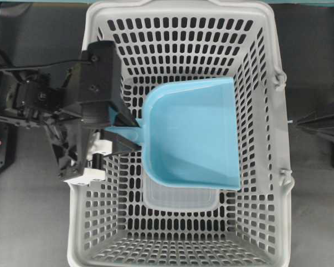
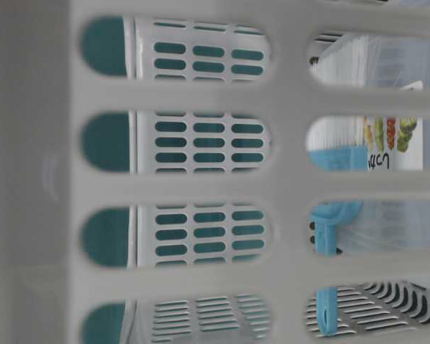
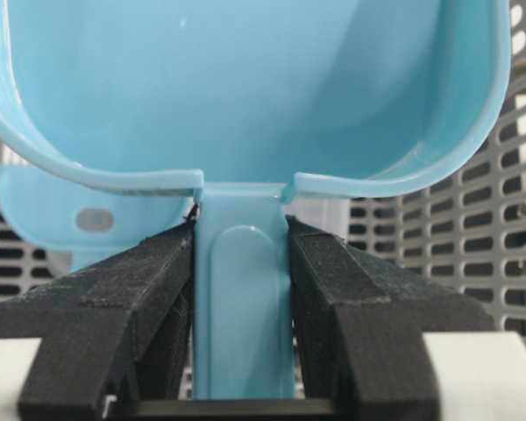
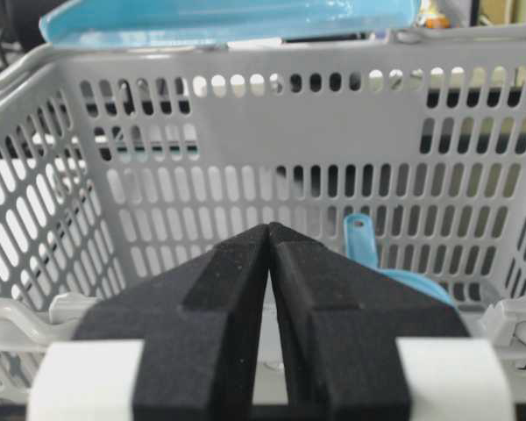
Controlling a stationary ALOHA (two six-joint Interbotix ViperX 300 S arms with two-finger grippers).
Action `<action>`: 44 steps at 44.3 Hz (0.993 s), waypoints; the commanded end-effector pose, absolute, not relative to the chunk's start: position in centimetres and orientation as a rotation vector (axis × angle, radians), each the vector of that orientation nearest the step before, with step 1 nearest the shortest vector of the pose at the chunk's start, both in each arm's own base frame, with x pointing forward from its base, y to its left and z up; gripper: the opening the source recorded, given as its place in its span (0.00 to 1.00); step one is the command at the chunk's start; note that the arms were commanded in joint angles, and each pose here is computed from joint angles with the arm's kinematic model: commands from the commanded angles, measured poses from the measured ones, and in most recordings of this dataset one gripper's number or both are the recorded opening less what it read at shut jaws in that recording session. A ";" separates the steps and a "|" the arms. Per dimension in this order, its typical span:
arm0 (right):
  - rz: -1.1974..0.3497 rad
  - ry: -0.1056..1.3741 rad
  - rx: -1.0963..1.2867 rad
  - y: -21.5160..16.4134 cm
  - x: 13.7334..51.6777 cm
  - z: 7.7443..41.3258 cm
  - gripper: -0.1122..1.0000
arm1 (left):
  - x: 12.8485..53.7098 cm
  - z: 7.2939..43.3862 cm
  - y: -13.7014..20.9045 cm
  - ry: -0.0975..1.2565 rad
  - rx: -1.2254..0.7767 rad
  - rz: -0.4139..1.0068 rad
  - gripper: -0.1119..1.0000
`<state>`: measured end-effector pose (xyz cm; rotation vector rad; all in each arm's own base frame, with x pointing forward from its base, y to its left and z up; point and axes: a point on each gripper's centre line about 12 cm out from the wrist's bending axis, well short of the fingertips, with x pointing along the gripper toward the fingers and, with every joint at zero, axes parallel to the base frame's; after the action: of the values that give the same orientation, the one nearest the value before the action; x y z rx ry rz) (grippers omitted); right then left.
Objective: Pick up the dustpan from the shopping basket with the left arm.
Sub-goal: 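Hold the raised dustpan steady in the left gripper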
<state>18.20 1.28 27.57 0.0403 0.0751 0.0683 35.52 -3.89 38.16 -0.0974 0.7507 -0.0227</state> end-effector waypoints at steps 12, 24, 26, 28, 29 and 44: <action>0.070 0.037 0.045 1.3 17.8 28.3 0.10 | 36.4 38.7 -4.0 0.741 -0.094 -0.024 0.37; 0.070 0.037 0.045 1.3 17.8 28.3 0.10 | 36.4 38.6 -4.0 0.744 -0.094 -0.022 0.37; 0.070 0.038 0.045 1.3 17.8 28.3 0.10 | 36.4 38.5 -4.0 0.746 -0.095 -0.023 0.37; 0.070 0.038 0.045 1.3 17.8 28.3 0.10 | 36.4 38.5 -4.0 0.746 -0.097 -0.022 0.37; 0.070 0.038 0.045 1.3 17.8 28.3 0.10 | 36.4 38.5 -4.0 0.747 -0.098 -0.022 0.37; 0.072 0.043 0.044 1.3 17.8 28.1 0.10 | 36.3 37.8 -4.2 0.766 -0.095 -0.024 0.37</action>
<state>17.65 1.24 27.95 0.0413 0.0460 0.0690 36.46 -4.11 37.11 -0.0944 0.7859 -0.0214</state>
